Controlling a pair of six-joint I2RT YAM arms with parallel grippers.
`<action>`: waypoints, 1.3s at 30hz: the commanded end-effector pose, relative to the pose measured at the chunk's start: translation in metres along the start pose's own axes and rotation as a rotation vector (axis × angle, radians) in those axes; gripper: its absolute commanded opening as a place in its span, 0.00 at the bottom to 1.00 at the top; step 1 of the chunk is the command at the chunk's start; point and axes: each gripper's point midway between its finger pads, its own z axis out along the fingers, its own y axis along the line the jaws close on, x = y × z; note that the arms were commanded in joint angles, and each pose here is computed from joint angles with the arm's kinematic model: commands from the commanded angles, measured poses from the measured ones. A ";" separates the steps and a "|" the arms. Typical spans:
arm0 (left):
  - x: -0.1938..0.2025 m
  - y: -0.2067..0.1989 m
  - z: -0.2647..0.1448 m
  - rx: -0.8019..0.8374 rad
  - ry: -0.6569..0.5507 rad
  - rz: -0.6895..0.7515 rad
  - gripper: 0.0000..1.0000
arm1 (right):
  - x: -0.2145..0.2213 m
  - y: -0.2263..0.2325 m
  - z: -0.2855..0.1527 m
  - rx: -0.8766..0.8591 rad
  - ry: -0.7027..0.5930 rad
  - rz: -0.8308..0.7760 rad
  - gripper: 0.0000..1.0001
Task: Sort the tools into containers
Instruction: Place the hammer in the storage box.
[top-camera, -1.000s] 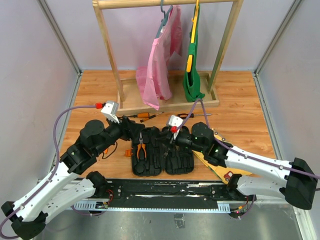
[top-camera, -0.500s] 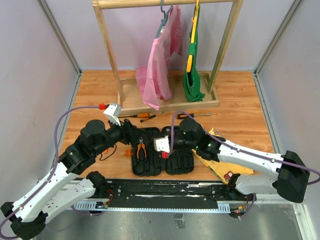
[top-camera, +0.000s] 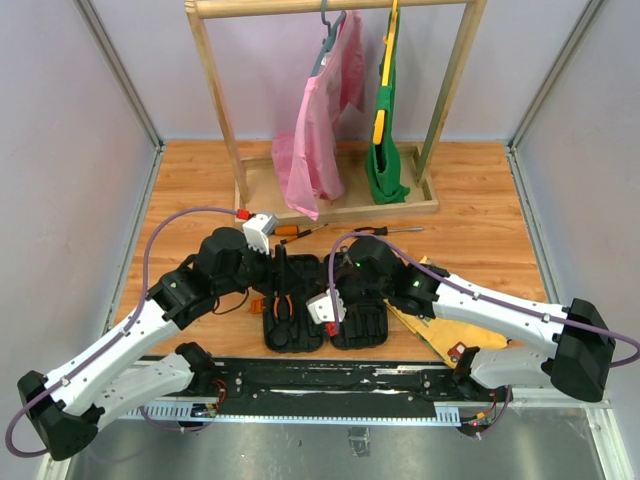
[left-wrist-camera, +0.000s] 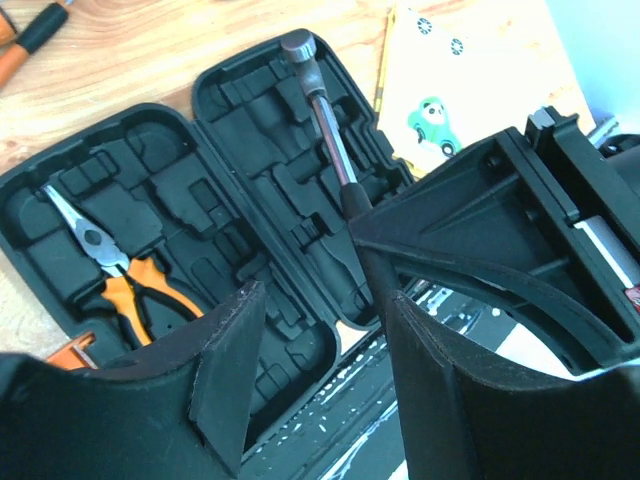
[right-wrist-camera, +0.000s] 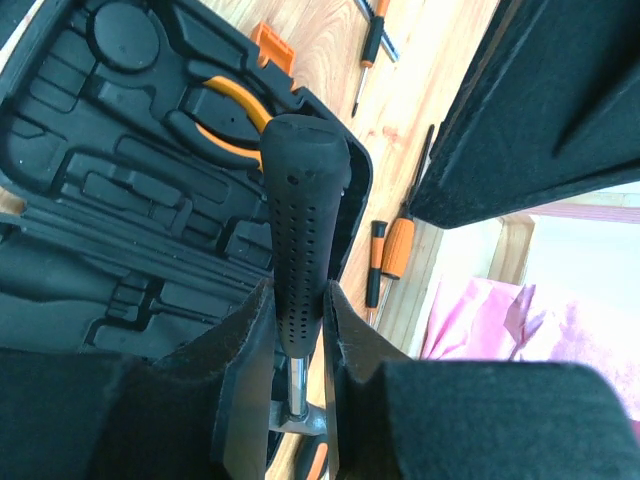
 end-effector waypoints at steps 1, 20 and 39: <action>-0.005 -0.021 -0.003 0.098 0.004 0.014 0.55 | -0.004 -0.016 -0.006 0.033 0.027 -0.102 0.01; 0.034 -0.035 0.028 0.155 0.152 0.009 0.45 | -0.006 -0.018 -0.007 0.063 0.015 -0.105 0.01; 0.041 -0.027 0.034 0.132 0.158 0.016 0.00 | -0.004 -0.018 -0.011 0.101 0.023 -0.072 0.17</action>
